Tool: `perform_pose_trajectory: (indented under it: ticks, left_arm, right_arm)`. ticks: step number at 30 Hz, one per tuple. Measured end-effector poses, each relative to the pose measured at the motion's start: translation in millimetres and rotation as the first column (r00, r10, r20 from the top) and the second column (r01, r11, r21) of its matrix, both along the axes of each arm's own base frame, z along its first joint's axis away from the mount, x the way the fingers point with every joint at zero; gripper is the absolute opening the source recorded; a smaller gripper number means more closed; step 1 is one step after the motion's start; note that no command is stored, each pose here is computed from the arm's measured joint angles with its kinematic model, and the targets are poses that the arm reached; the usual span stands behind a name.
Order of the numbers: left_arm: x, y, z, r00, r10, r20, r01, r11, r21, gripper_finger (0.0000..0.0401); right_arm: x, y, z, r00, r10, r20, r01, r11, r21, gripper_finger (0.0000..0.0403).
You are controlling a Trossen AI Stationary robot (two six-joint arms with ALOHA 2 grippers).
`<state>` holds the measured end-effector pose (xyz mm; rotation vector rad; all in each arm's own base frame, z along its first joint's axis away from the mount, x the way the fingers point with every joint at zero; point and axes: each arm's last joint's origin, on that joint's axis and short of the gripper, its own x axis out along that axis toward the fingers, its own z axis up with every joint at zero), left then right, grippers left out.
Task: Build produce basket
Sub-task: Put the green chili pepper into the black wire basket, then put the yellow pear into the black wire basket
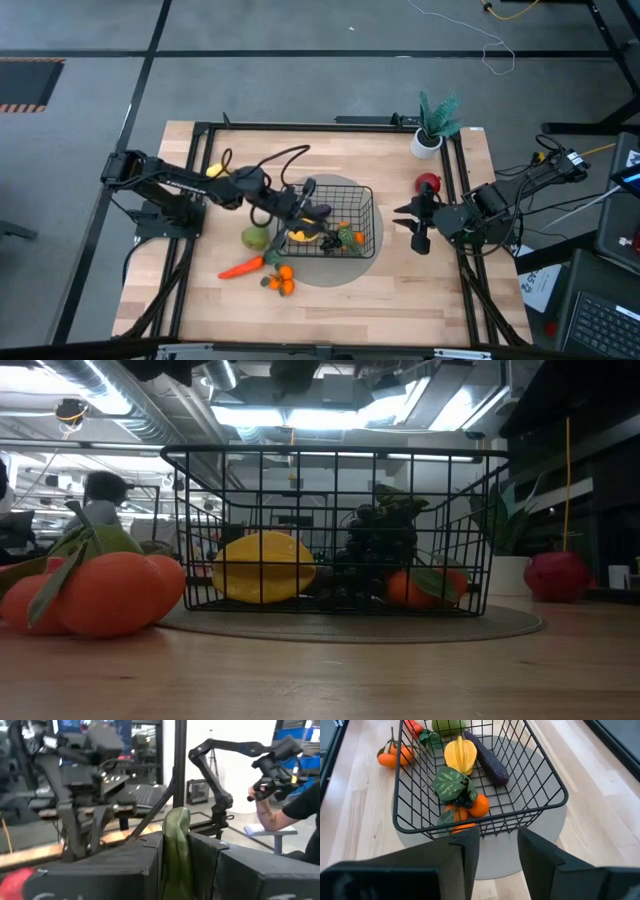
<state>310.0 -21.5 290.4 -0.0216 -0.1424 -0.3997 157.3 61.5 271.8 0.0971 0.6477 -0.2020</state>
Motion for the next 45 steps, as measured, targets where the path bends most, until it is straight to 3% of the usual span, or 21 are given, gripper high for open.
perform_pose_trajectory:
  ticks: [8,12,17,27,45]
  left_arm:
    - [0.4,3.5,-0.1,1.0,0.026,-0.003,-0.026,1.0,-0.005,0.0051]
    - [1.2,5.8,-0.2,0.995,0.103,-0.006,-0.103,0.995,-0.017,0.0055]
    - [1.7,7.9,-0.4,0.984,0.177,-0.011,-0.177,0.984,-0.028,0.0088]
    - [1.9,8.5,-0.8,0.98,0.196,-0.026,-0.197,0.979,-0.057,0.0162]
    - [2.3,8.4,-3.7,0.979,0.192,-0.067,-0.197,0.978,-0.075,0.0167]
  right_arm:
    - [0.0,0.0,-0.1,1.0,0.001,-0.001,-0.001,1.0,-0.002,0.0124]
    - [0.0,0.0,-0.1,1.0,0.002,-0.001,-0.002,1.0,-0.003,0.0124]
    - [-0.1,0.0,-0.1,1.0,0.004,-0.002,-0.004,1.0,-0.006,0.0124]
    - [-0.1,-0.1,-0.2,1.0,0.004,-0.003,-0.004,1.0,-0.007,0.0124]
    - [-0.1,-0.1,-0.2,1.0,0.004,-0.003,-0.004,1.0,-0.006,0.0124]
